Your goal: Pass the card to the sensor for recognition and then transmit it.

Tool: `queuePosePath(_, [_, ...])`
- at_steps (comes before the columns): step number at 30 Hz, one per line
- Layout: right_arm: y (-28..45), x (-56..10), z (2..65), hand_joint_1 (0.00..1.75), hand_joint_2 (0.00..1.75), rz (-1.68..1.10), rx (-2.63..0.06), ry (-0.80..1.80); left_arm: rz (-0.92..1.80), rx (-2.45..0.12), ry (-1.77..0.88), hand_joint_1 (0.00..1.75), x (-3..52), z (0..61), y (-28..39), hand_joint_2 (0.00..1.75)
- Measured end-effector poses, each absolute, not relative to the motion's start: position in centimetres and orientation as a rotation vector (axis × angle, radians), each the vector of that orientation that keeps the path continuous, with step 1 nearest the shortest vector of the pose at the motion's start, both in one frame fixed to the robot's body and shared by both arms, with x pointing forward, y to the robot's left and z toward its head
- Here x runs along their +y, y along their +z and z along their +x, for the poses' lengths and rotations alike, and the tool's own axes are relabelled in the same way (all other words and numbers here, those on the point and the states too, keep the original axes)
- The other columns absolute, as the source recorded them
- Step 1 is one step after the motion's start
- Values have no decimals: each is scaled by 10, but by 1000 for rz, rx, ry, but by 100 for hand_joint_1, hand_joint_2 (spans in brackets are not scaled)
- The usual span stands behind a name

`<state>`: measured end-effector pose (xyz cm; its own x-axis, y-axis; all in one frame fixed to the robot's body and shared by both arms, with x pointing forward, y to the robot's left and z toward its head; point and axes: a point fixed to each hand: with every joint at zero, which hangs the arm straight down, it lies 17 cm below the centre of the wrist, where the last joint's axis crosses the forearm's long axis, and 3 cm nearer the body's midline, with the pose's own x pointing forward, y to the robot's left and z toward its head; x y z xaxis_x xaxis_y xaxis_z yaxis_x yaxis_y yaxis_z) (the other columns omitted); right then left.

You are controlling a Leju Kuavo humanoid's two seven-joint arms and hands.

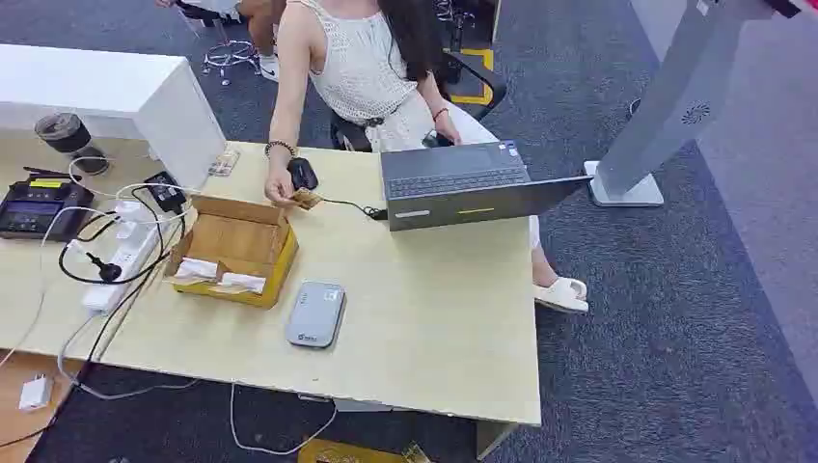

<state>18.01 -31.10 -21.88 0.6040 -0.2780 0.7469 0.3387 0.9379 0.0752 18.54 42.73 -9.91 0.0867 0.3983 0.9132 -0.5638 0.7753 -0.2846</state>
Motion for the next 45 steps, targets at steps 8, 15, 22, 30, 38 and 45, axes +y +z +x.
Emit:
queuePosePath(8, [-215,-310,188,0,175,-87,-871,-367,191,-1531,619,0,431,211,-23,175])
queuePosePath(15, [-215,-305,194,0,175,-93,-874,-353,231,-1745,477,0,420,246,56,175])
queuePosePath(22, [-214,-292,202,0,175,-73,-876,-324,340,-1803,267,0,404,291,93,175])
queuePosePath(30, [-213,-279,209,0,175,-49,-872,-293,440,-1794,28,0,384,344,113,175])
queuePosePath(38, [-213,-262,214,0,175,-20,-860,-262,594,-1784,-239,0,366,403,143,175])
queuePosePath(45, [-213,-249,217,0,175,3,-846,-231,740,-1757,-436,0,355,447,163,175])
